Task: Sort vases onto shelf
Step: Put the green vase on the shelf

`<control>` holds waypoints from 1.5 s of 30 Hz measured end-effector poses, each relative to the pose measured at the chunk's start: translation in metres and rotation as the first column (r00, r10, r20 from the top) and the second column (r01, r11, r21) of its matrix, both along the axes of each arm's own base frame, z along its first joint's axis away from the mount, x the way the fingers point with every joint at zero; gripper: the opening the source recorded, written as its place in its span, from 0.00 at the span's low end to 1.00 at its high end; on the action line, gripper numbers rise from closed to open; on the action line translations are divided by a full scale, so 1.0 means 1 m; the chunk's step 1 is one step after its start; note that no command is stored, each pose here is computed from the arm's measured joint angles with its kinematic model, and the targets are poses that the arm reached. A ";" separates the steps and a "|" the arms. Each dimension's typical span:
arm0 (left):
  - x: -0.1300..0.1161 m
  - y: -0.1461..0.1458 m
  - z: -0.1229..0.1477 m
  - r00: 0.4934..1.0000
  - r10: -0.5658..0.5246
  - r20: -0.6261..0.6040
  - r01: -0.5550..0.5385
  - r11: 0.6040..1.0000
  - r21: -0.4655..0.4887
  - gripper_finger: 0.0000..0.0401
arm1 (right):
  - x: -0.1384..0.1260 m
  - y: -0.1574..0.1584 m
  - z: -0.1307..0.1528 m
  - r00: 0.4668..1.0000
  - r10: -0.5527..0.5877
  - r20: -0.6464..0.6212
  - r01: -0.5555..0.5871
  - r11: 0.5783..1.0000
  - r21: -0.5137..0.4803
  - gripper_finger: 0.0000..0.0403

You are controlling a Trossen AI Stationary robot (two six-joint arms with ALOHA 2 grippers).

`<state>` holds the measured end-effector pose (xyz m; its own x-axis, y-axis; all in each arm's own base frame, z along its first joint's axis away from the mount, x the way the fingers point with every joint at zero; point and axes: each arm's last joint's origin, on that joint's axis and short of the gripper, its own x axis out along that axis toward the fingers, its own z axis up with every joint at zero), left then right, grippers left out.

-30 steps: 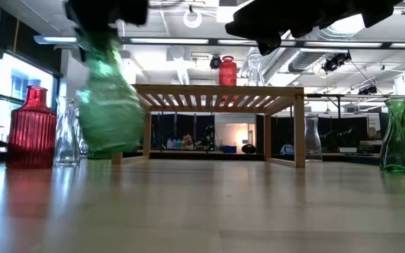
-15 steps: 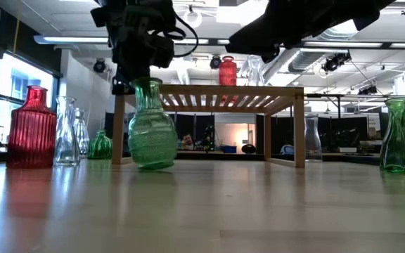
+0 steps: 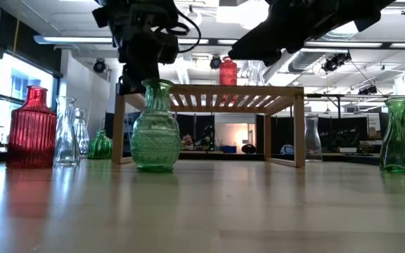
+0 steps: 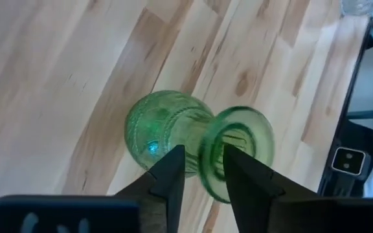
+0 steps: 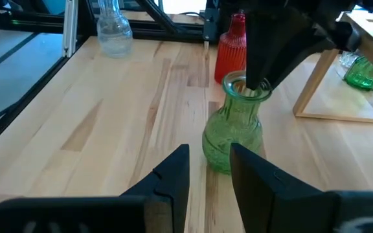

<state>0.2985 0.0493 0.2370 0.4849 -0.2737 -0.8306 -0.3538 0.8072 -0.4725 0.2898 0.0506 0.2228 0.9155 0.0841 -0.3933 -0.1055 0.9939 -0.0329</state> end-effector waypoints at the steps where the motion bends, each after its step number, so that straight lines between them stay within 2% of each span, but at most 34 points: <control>1: 0.000 0.000 0.001 1.000 -0.008 0.013 0.008 1.000 0.006 0.25 | 0.000 0.000 0.000 1.000 0.000 0.000 0.000 1.000 0.000 0.23; 16: -0.007 -0.011 0.029 0.974 -0.141 0.177 0.123 0.987 0.108 0.29 | 0.001 -0.001 0.001 1.000 -0.028 0.013 0.027 1.000 0.015 0.23; 20: -0.012 -0.028 0.038 0.948 -0.246 0.202 0.209 0.960 0.187 0.28 | 0.000 0.000 0.001 1.000 -0.019 0.010 0.019 1.000 -0.004 0.23; 22: -0.015 -0.042 0.043 0.940 -0.279 0.197 0.223 0.938 0.265 0.26 | 0.000 0.000 0.000 1.000 -0.012 0.002 0.012 1.000 -0.020 0.23; 25: -0.023 -0.066 0.048 0.941 -0.280 0.189 0.183 0.893 0.411 0.21 | 0.000 0.000 0.000 1.000 -0.008 0.001 0.008 0.999 -0.033 0.23; 28: -0.033 -0.093 0.044 0.924 -0.296 0.242 0.150 0.862 0.484 0.15 | 0.000 0.000 0.000 1.000 -0.012 0.001 0.012 0.999 -0.043 0.23; 32: -0.041 -0.115 0.025 0.896 -0.255 0.364 0.073 0.893 0.445 0.07 | 0.000 0.000 0.000 1.000 -0.009 0.002 0.009 0.999 -0.052 0.23; 36: -0.049 -0.119 -0.002 0.917 -0.132 0.376 -0.020 0.927 0.374 0.02 | 0.000 0.000 -0.001 1.000 -0.006 0.002 0.006 0.998 -0.059 0.23; 39: -0.052 -0.117 -0.014 0.924 -0.056 0.378 -0.081 0.938 0.337 0.04 | 0.000 0.000 -0.001 1.000 -0.015 0.003 0.015 0.998 -0.065 0.23; 45: -0.058 -0.123 -0.021 0.926 -0.071 0.371 -0.108 0.891 0.440 0.20 | 0.000 -0.001 -0.001 1.000 -0.013 0.004 0.013 0.996 -0.084 0.23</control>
<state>0.2405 -0.0742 0.2157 0.7794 0.0932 -0.6195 -0.2434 0.9563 -0.1623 0.2897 0.0500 0.2221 0.9176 0.0391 -0.3955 -0.0924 0.9889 -0.1167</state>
